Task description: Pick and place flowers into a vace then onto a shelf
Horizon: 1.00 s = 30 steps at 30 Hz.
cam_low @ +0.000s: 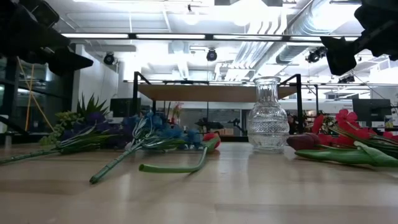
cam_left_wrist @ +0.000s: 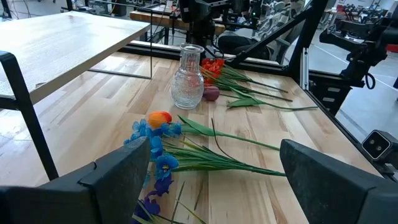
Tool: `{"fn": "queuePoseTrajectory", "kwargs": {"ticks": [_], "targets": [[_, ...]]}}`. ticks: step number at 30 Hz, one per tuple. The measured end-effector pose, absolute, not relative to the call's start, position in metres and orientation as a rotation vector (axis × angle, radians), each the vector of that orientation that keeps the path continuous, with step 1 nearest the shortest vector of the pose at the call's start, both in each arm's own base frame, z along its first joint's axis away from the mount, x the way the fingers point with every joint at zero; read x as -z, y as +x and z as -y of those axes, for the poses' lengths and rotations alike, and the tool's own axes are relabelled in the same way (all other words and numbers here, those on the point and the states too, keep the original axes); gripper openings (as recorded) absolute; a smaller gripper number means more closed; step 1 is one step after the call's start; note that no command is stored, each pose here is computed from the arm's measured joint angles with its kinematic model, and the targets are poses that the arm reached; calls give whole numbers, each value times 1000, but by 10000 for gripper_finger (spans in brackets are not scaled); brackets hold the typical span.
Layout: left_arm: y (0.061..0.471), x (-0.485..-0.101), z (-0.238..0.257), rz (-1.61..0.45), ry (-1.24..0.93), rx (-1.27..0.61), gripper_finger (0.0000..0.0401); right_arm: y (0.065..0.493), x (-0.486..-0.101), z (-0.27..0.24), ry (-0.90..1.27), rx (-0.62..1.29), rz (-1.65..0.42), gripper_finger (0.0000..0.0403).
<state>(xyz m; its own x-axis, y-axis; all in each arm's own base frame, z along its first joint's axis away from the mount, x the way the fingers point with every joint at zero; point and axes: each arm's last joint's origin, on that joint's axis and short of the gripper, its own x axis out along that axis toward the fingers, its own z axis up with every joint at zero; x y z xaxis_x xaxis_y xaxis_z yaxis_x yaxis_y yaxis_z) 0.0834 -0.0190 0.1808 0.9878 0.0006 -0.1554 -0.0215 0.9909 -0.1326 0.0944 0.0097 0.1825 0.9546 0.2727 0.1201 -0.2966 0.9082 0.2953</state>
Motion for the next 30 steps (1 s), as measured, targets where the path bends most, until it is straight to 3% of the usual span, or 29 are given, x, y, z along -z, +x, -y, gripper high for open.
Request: {"fn": "queuePoseTrajectory", "kwargs": {"ticks": [22, 30], "targets": [[83, -181, 19, -155, -134, -12, 390, 94, -183, -10, 316, -294, 77, 351], [84, -192, 18, -41, -186, -61, 390, 94, -183, -10, 316, -293, 77, 351]]}}
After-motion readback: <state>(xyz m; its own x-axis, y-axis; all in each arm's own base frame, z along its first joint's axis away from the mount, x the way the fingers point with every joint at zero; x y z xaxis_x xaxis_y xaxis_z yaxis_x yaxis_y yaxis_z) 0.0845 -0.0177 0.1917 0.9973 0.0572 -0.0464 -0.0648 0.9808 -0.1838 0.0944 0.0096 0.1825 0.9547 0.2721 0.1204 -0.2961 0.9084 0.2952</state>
